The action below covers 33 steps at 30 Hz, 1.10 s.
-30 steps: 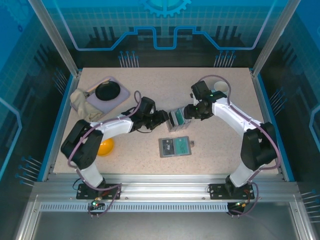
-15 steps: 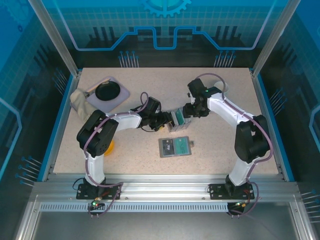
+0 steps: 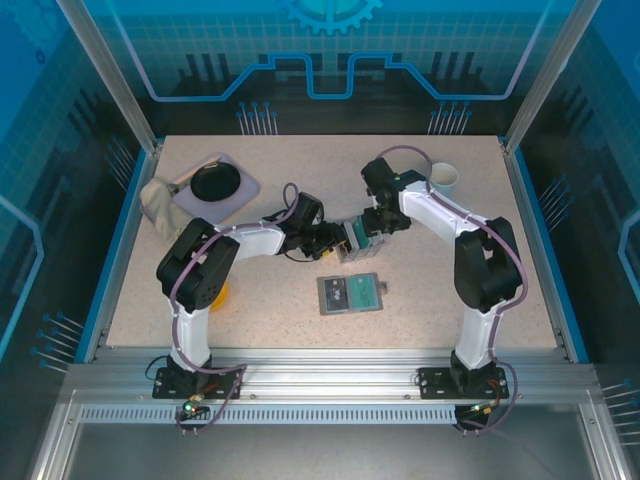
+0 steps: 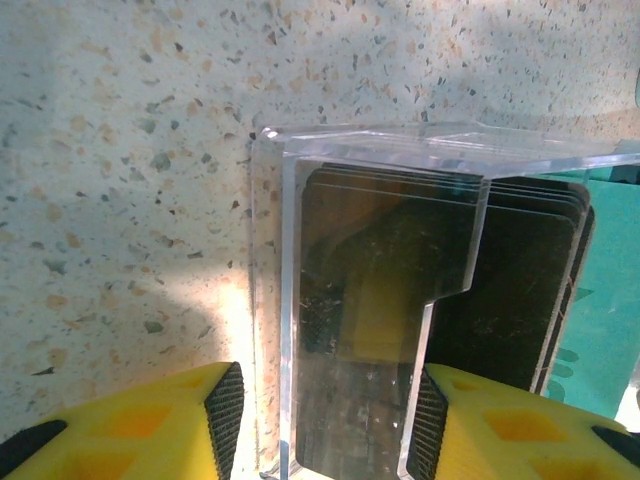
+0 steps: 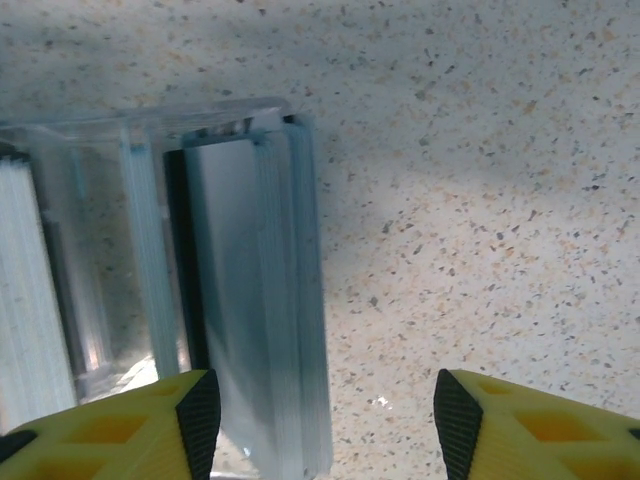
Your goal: Put the credit cards into the card holder
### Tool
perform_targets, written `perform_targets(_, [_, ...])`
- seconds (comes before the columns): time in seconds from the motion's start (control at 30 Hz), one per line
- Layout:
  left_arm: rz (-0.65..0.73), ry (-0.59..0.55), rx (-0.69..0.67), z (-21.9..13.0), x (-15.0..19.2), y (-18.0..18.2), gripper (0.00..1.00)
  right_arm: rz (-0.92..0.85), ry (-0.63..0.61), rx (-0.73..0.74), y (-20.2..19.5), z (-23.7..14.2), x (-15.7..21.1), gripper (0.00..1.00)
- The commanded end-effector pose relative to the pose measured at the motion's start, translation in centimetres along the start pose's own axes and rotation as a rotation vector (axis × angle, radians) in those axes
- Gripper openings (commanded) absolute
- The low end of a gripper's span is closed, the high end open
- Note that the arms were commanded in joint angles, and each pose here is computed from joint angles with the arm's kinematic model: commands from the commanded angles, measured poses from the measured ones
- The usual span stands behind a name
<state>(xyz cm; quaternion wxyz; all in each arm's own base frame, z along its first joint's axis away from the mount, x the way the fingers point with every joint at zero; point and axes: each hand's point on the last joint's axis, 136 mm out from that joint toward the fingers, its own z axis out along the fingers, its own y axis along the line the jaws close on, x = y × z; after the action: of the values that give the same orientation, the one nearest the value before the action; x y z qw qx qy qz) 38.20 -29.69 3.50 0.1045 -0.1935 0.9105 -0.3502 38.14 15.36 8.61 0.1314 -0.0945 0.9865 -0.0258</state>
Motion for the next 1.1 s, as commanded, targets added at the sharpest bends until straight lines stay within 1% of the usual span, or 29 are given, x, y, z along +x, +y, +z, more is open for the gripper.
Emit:
perform_targets(0.0, [-0.034, 0.049, -0.144, 0.6, 1.4, 4.7, 0.49, -0.033, 0.012, 0.045, -0.5, 0.2, -0.5, 0.59])
perform_targets(0.17, [-0.021, 0.050, -0.148, 0.5, 1.5, 4.6, 0.48, -0.043, 0.038, 0.053, -0.4, 1.4, -0.5, 0.58])
perform_targets(0.3, [-0.013, 0.054, -0.152, 0.5, 1.5, 4.7, 0.48, -0.049, 0.053, 0.025, 0.2, 1.9, -0.5, 0.59])
perform_targets(0.4, [-0.009, 0.053, -0.153, 0.4, 1.5, 4.6, 0.47, -0.056, 0.061, 0.042, 0.1, 2.1, -0.5, 0.60])
perform_targets(0.5, [-0.009, 0.054, -0.158, 0.3, 1.6, 4.7, 0.46, -0.052, 0.039, 0.085, -0.8, 1.5, -0.8, 0.59])
perform_targets(0.6, [-0.005, 0.054, -0.164, 0.3, 1.6, 4.9, 0.45, -0.058, 0.005, 0.096, -1.1, 0.2, -1.3, 0.57])
perform_targets(0.73, [-0.005, 0.056, -0.166, 0.3, 1.7, 5.0, 0.45, -0.064, -0.015, 0.094, -1.2, -0.8, -1.6, 0.51])
perform_targets(0.83, [-0.007, 0.057, -0.164, 0.3, 1.7, 5.0, 0.45, -0.071, -0.008, 0.086, -1.1, -0.8, -1.4, 0.45])
perform_targets(1.07, [-0.008, 0.056, -0.158, 0.2, 1.7, 4.8, 0.45, -0.094, -0.020, 0.114, -0.9, -1.3, -1.5, 0.45])
